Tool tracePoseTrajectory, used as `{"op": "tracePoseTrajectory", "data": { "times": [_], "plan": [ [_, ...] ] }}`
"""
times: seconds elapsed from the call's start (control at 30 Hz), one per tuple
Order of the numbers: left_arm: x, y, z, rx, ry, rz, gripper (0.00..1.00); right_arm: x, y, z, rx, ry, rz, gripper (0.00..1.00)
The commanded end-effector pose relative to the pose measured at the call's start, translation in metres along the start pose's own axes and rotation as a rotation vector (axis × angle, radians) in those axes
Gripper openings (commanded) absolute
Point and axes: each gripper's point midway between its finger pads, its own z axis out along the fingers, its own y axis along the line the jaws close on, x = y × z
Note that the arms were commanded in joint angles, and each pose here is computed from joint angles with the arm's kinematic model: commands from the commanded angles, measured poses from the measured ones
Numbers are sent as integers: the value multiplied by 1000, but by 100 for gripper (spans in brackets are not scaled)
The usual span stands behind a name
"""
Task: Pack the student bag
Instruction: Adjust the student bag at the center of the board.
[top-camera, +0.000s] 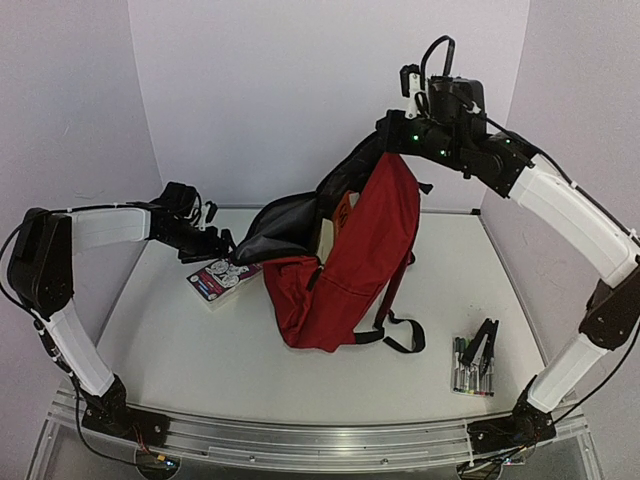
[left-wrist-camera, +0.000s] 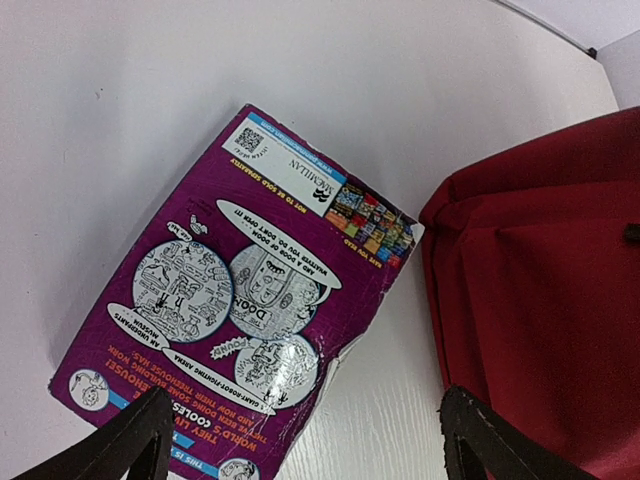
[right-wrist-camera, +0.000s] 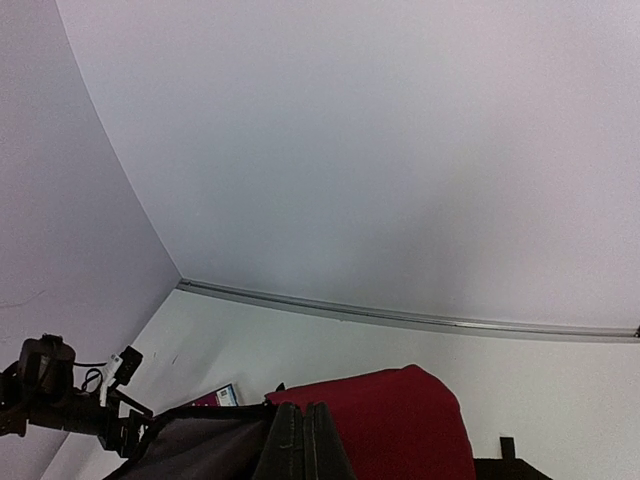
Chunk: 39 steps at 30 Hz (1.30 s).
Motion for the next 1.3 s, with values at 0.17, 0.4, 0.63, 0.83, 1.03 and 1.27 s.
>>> {"op": "tracePoseTrajectory", "data": {
  "times": [0.17,0.4,0.63,0.83,1.03,1.27],
  "plan": [
    [-6,-8,-7,-4,-43,68,93,-80,37,-17,-163,-178,-6,0],
    [-7,-21,-7,63,-68,46,93,-106,54,-30,-242,-229,-51,0],
    [0,-21,-2,70,-60,32,93,-86,65,-33,-318,-181,-119,0],
    [3,-15,-1,38,-49,38,93,-39,84,-38,-388,-76,-196,0],
    [13,-6,6,8,-23,12,94,66,108,-30,-471,158,-183,0],
    [19,3,13,-23,1,-7,95,127,115,-21,-446,282,-172,0]
  ]
}}
